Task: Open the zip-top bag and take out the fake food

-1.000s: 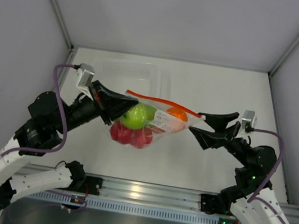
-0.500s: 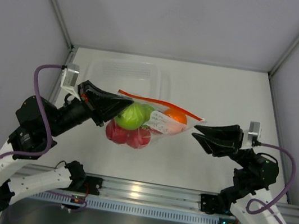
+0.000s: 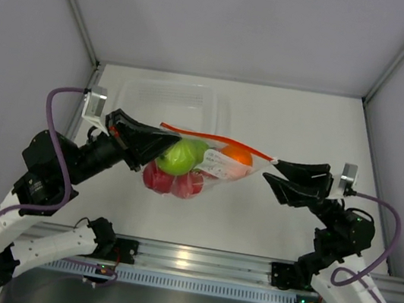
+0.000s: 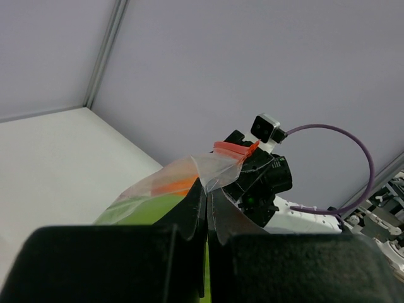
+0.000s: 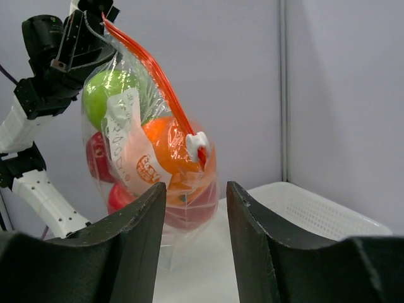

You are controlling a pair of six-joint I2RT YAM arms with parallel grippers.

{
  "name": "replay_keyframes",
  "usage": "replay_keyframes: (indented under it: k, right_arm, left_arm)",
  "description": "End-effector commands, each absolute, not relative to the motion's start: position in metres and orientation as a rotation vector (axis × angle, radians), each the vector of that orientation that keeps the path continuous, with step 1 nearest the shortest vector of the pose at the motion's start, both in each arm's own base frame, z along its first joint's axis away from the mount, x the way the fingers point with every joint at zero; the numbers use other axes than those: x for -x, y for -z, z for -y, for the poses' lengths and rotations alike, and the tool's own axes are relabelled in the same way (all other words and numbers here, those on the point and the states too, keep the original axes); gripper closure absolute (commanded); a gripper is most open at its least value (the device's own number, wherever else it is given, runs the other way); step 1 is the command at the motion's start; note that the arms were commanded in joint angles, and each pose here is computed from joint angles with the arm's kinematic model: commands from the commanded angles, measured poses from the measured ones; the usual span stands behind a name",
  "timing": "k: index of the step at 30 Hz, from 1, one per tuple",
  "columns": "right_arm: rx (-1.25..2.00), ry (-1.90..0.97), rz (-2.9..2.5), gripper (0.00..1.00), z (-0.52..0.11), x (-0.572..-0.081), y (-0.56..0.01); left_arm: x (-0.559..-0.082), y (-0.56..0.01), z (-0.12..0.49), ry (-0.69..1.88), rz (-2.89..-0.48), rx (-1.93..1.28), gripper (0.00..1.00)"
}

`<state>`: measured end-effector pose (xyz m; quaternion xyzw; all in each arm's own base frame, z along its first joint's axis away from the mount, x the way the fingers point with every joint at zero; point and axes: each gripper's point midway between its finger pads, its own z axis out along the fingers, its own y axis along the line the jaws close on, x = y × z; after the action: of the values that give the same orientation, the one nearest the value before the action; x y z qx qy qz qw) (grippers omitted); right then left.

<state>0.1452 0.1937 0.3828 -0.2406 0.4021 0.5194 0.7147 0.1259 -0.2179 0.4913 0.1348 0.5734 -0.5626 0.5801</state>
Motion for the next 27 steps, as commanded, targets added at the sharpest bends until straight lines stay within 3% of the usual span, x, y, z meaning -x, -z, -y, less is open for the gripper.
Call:
replay_keyframes:
  k: [1,9,18,24,27]
  right_arm:
    - [0.529,-1.125,-0.834,0.55,-0.191,-0.147,-0.395]
    - [0.601,-1.194,-0.731,0.60,-0.196,-0.129,-0.411]
    - [0.685,-1.250,-0.620,0.56,-0.196,-0.101,-0.418]
    - [0.687,-1.254,-0.604,0.68,-0.195,-0.099,-0.419]
    - [0.686,-1.257,-0.601,0.68,-0.193,-0.096,-0.419]
  left_arm:
    - [-0.114,-0.527,0.212,1.388,-1.195,-0.312,1.00]
    - [-0.112,-0.525,0.218,1.429,-1.200,-0.317,1.00]
    - [-0.115,-0.523,0.221,1.438,-1.210,-0.302,1.00]
    - [-0.118,-0.520,0.221,1.434,-1.219,-0.284,1.00]
    - [-0.122,-0.519,0.220,1.420,-1.224,-0.268,1.00]
